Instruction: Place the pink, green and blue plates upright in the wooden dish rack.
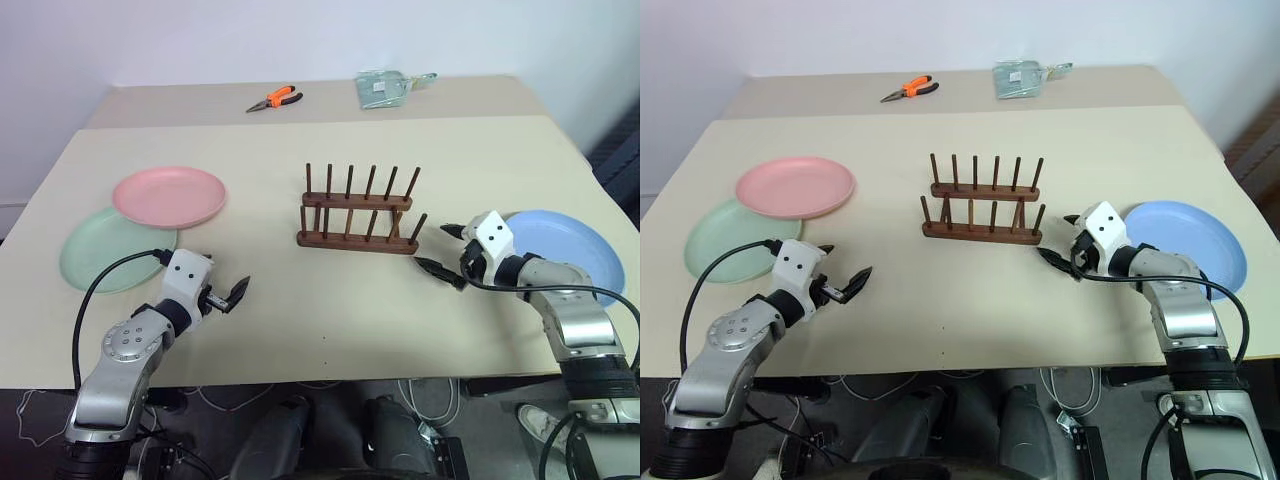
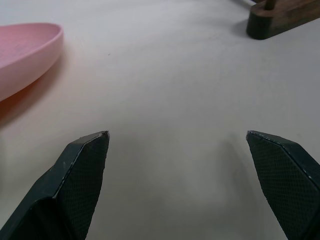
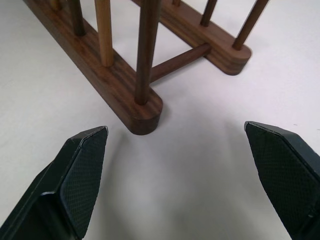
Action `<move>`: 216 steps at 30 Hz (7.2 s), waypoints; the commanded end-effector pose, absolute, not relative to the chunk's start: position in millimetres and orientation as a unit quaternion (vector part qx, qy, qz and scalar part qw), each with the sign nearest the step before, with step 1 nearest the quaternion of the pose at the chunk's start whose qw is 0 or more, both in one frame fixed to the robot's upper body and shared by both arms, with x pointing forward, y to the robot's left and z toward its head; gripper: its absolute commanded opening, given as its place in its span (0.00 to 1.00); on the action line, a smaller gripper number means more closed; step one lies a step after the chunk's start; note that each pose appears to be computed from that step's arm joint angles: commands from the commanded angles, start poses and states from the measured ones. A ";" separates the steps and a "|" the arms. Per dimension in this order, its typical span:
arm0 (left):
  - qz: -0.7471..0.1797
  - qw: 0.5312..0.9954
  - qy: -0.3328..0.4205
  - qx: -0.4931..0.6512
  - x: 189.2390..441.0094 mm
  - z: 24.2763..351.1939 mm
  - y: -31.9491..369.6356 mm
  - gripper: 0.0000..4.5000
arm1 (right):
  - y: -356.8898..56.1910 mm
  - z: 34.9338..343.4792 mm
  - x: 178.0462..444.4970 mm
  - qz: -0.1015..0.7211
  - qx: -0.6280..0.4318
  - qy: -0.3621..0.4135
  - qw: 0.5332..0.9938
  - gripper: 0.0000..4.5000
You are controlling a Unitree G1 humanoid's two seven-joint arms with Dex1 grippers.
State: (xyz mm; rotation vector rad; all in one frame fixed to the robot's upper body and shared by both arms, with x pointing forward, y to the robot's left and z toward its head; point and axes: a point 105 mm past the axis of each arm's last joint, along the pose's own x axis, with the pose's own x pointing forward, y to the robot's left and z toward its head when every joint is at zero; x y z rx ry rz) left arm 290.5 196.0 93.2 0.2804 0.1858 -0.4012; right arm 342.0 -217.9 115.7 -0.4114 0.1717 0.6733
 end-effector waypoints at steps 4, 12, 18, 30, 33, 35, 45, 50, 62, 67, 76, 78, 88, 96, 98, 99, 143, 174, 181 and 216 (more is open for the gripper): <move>-0.209 0.965 0.074 0.143 291.9 102.0 190.8 1.00 | -205.8 133.5 347.3 0.333 -0.214 0.044 0.917 0.99; -0.308 0.939 0.072 0.137 309.8 101.3 164.3 1.00 | -198.4 125.4 338.2 0.338 -0.198 0.058 0.918 0.99; -0.403 0.896 0.094 0.161 350.7 86.1 141.2 1.00 | -192.5 128.8 332.3 0.305 -0.201 0.029 0.930 0.99; -0.531 0.826 0.107 0.155 385.5 75.1 69.9 0.72 | -191.4 129.0 311.0 0.257 -0.208 0.018 0.943 1.00; -0.549 0.816 0.101 0.152 379.1 72.5 64.7 0.37 | -193.2 128.5 310.9 0.254 -0.210 0.021 0.944 1.00; -0.561 0.808 0.095 0.153 372.7 71.2 63.4 0.17 | -196.0 127.1 310.9 0.253 -0.214 0.027 0.943 1.00; -0.652 0.735 0.060 0.177 317.1 80.6 54.1 0.17 | -234.2 120.3 294.5 0.238 -0.250 0.077 0.935 1.00; -0.613 0.760 0.082 0.198 327.0 75.8 65.1 0.73 | -249.0 119.1 285.9 0.233 -0.264 0.096 0.931 1.00; -0.612 0.764 0.149 0.138 275.6 67.3 90.7 0.28 | -218.2 97.4 251.8 0.345 -0.228 0.142 0.899 0.23; -0.601 0.777 0.129 0.131 272.2 65.2 56.6 0.16 | -196.4 82.5 265.4 0.348 -0.233 0.142 0.897 0.00; -0.373 0.907 0.116 0.156 350.3 48.9 61.1 0.16 | -188.5 85.5 329.8 0.218 -0.278 0.100 0.930 0.00; -0.366 0.911 0.113 0.151 355.5 50.1 60.0 0.16 | -187.5 86.6 339.0 0.204 -0.275 0.096 0.935 0.00; -0.378 0.922 0.061 0.056 343.1 88.8 85.1 0.46 | -149.6 108.2 326.8 0.324 -0.229 0.055 0.916 0.51; 0.006 0.993 -0.108 -0.037 376.6 206.7 228.6 0.99 | -113.1 113.6 307.4 0.411 -0.212 0.034 0.886 0.98; 0.088 0.987 -0.112 -0.067 371.6 217.3 258.9 0.99 | -108.2 111.7 309.3 0.419 -0.214 0.032 0.882 0.98; 0.142 0.981 -0.099 -0.083 367.4 214.8 278.4 0.99 | -105.7 111.9 310.9 0.421 -0.216 0.029 0.880 0.98; -0.200 0.937 -0.108 -0.267 382.4 302.1 89.4 0.00 | -80.1 245.1 374.4 0.296 -0.559 -0.219 0.743 0.99; -0.394 0.910 -0.064 0.111 327.8 191.9 111.5 0.99 | -150.2 270.3 309.1 0.402 -0.210 -0.171 0.875 0.00; -0.503 0.858 0.003 0.106 288.4 153.7 95.2 0.99 | -165.6 254.5 310.3 0.433 -0.140 -0.109 0.884 0.00; -0.255 0.964 -0.056 0.057 339.1 171.4 165.2 1.00 | -218.2 288.7 332.2 0.283 -0.253 -0.148 0.913 0.81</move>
